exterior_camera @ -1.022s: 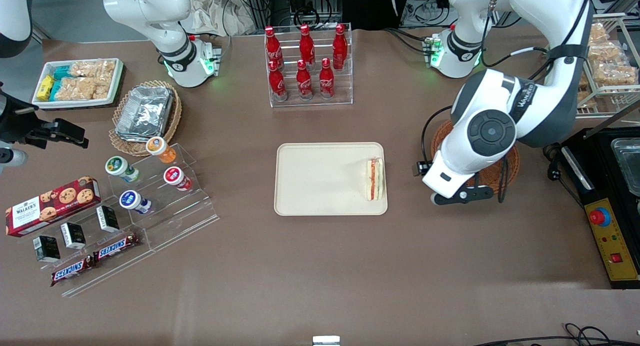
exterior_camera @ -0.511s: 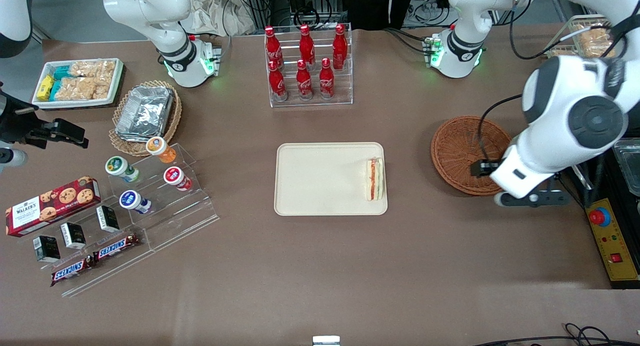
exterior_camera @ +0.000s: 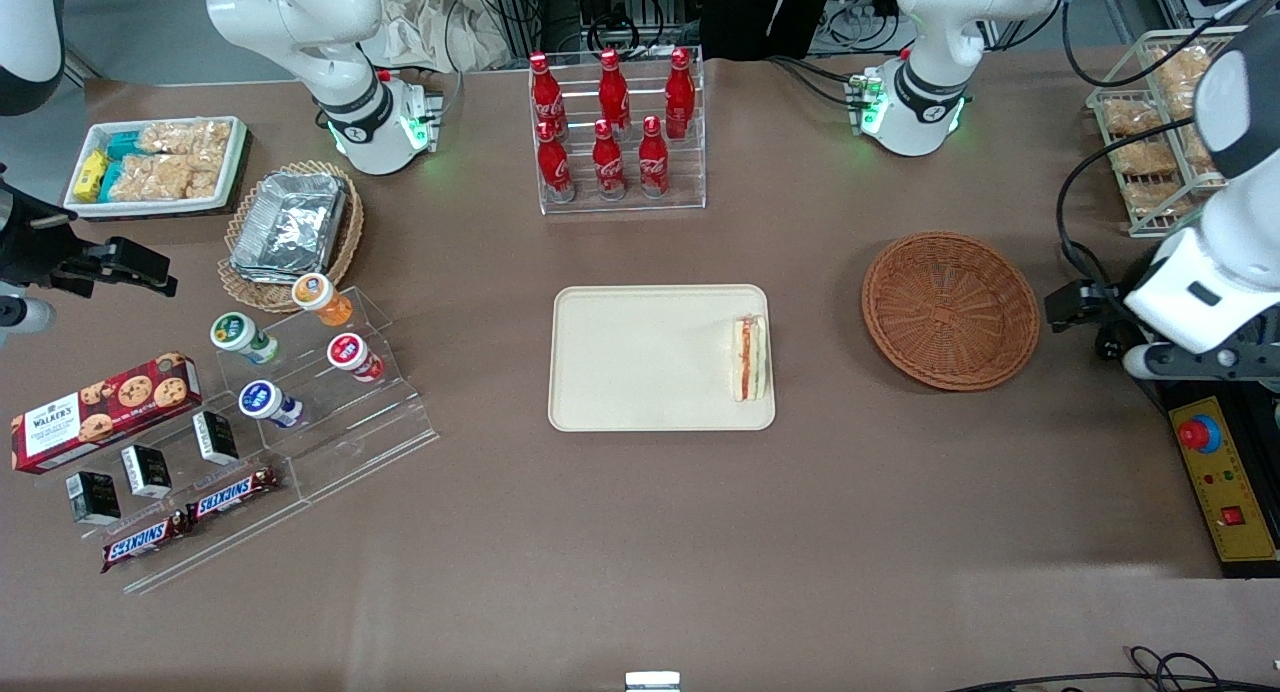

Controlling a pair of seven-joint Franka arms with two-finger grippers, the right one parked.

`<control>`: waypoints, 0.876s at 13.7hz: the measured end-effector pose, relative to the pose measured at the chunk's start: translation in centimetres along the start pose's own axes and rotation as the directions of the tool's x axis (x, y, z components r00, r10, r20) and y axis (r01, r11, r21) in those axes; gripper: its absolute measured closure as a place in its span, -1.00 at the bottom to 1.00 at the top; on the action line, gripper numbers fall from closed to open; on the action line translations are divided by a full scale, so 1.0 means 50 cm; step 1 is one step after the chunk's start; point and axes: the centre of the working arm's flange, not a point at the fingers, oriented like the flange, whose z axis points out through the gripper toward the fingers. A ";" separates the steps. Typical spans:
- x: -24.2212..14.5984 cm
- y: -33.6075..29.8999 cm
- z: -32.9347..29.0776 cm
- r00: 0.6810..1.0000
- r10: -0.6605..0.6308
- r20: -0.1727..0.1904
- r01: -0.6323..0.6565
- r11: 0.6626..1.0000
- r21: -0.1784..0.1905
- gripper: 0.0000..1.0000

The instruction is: Place sandwich from basket to tray

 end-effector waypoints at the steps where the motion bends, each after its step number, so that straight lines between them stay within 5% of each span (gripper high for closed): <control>1: 0.000 -0.010 -0.005 1.000 0.009 -0.004 -0.009 1.000 -0.004 -1.00; 12: -0.003 -0.012 -0.003 1.000 0.012 0.010 -0.012 1.000 -0.010 -1.00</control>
